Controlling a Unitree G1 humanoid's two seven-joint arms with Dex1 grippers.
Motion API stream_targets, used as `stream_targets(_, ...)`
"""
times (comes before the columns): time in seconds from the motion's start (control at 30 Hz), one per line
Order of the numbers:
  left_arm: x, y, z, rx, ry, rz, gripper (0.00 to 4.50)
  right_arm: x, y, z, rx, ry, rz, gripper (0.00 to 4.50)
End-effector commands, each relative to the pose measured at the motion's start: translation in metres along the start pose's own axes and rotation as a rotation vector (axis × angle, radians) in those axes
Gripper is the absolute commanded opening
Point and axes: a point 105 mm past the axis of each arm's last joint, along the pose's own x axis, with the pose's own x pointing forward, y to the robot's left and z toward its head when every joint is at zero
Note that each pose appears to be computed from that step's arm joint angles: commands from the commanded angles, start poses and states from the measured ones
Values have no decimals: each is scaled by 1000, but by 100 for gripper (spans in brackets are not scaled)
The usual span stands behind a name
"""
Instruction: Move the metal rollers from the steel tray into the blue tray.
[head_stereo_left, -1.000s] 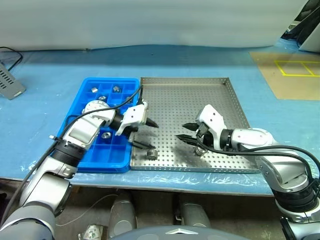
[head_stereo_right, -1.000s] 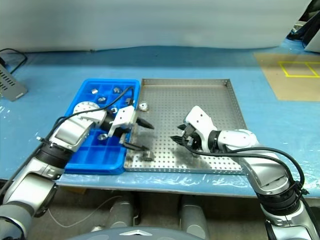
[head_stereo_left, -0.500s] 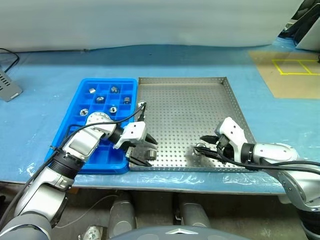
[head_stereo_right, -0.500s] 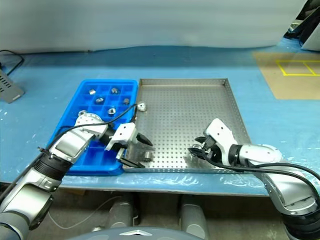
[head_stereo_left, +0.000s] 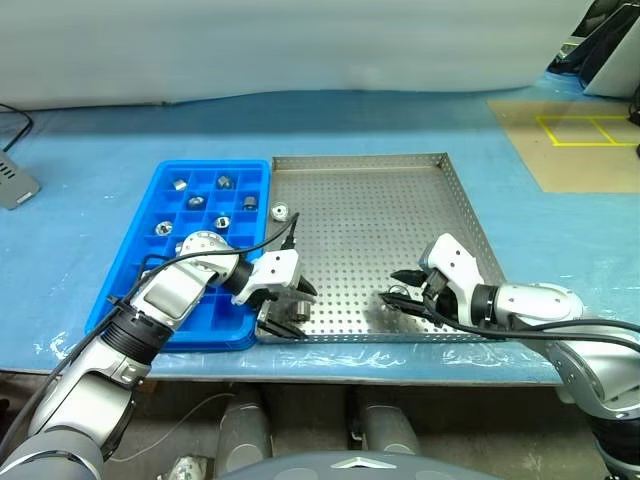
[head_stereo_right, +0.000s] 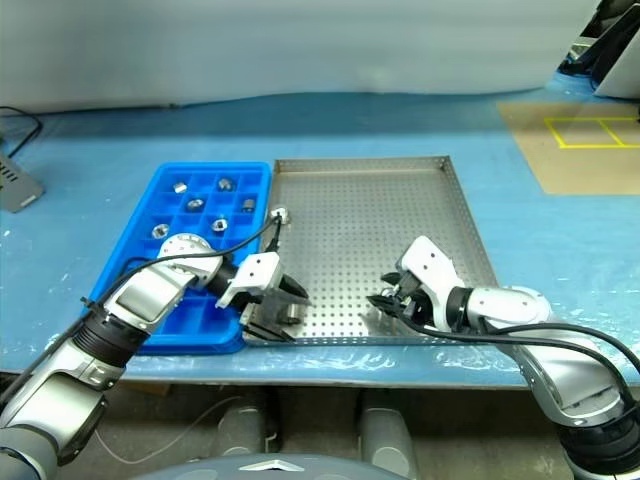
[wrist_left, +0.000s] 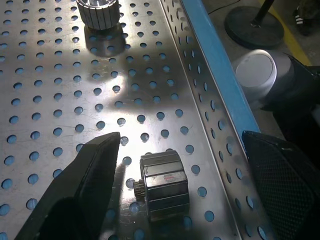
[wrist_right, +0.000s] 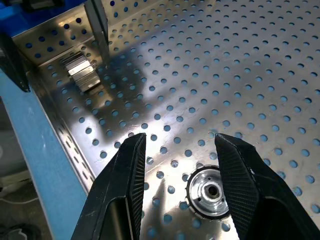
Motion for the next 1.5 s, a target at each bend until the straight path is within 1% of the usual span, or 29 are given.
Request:
stream_targets(0.03,3,1,-27,-46,106,37,408,-7,2,8,-39,-36,-16,221)
stream_targets(0.13,-1,4,-35,-71,116,35,408,-5,-1,6,-36,-34,-21,221)
stream_targets(0.27,-6,9,-36,-76,87,60,408,-2,-5,6,-31,-35,-24,221)
stream_targets(0.4,-14,15,-16,-94,-73,76,408,1,-5,4,-20,-29,-23,221)
stream_targets(0.5,-21,6,4,-105,-210,29,408,1,-5,2,-18,-24,-22,221)
stream_targets(0.6,-25,0,13,-132,-264,1,408,0,-6,-1,-19,-18,-19,221)
stream_targets(0.67,-25,-1,12,-136,-249,3,408,-1,-8,-4,-20,-13,-16,221)
stream_targets(0.83,-22,5,2,-108,-149,76,408,-2,-11,-19,-15,-6,-12,221)
stream_targets(1.0,-22,12,2,-77,-93,131,408,-1,-11,-29,-17,-6,-5,221)
stream_targets(1.2,-27,3,-4,-71,-50,67,408,-2,-10,-38,-19,-4,-2,221)
stream_targets(1.5,-31,-14,-27,-35,43,-19,408,-2,-12,-46,-23,-4,-5,221)
